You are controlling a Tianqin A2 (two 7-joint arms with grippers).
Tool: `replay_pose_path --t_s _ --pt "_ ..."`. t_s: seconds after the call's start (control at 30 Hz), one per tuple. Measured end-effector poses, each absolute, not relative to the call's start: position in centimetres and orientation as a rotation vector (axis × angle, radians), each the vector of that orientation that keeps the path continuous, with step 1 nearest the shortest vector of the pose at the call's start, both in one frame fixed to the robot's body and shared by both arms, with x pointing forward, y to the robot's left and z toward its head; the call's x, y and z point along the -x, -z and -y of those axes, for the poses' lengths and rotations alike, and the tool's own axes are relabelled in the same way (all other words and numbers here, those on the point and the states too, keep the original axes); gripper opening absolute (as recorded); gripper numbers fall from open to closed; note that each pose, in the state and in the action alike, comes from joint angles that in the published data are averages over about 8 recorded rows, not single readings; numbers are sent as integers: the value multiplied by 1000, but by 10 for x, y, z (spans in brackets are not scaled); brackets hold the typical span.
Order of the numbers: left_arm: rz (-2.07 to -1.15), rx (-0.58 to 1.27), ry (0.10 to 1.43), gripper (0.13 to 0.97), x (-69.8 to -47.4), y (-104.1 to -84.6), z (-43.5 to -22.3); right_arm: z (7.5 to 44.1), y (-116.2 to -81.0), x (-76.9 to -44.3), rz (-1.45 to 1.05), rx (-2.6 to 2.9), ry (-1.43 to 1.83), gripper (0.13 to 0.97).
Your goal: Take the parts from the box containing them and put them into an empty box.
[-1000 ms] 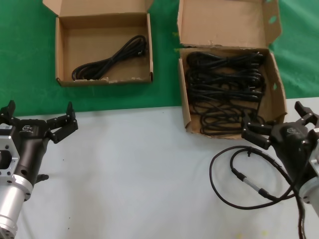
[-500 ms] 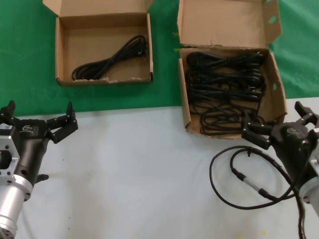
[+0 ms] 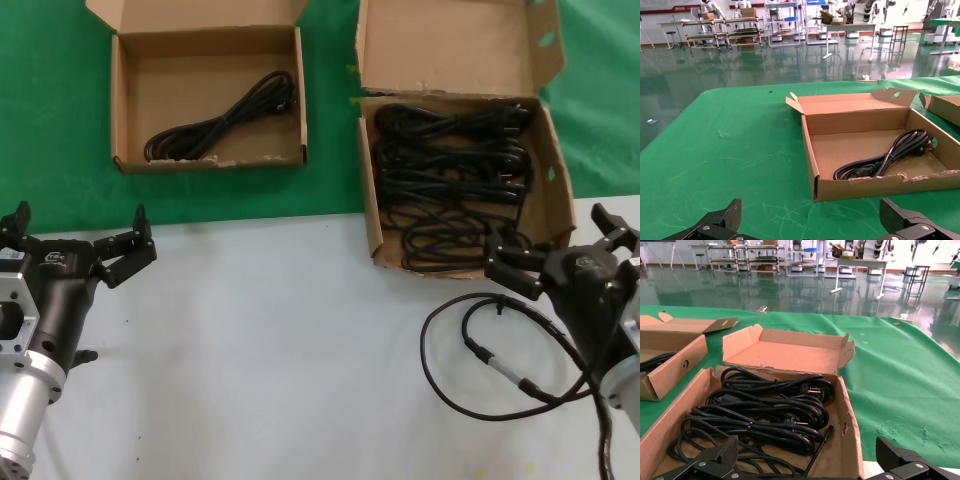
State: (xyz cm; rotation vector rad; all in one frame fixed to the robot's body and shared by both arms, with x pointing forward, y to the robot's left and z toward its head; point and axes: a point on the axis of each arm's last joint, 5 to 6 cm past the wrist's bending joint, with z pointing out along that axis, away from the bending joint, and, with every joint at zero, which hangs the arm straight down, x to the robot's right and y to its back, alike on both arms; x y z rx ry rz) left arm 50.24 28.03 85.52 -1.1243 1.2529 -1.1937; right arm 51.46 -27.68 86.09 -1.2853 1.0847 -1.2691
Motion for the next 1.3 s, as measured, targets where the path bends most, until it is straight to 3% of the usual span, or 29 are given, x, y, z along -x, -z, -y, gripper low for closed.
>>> replay_pose_path --t_s 1.3 --pt "-1253 1124 1194 966 -502 -855 -280 277 -861 -515 -1085 1285 1269 966"
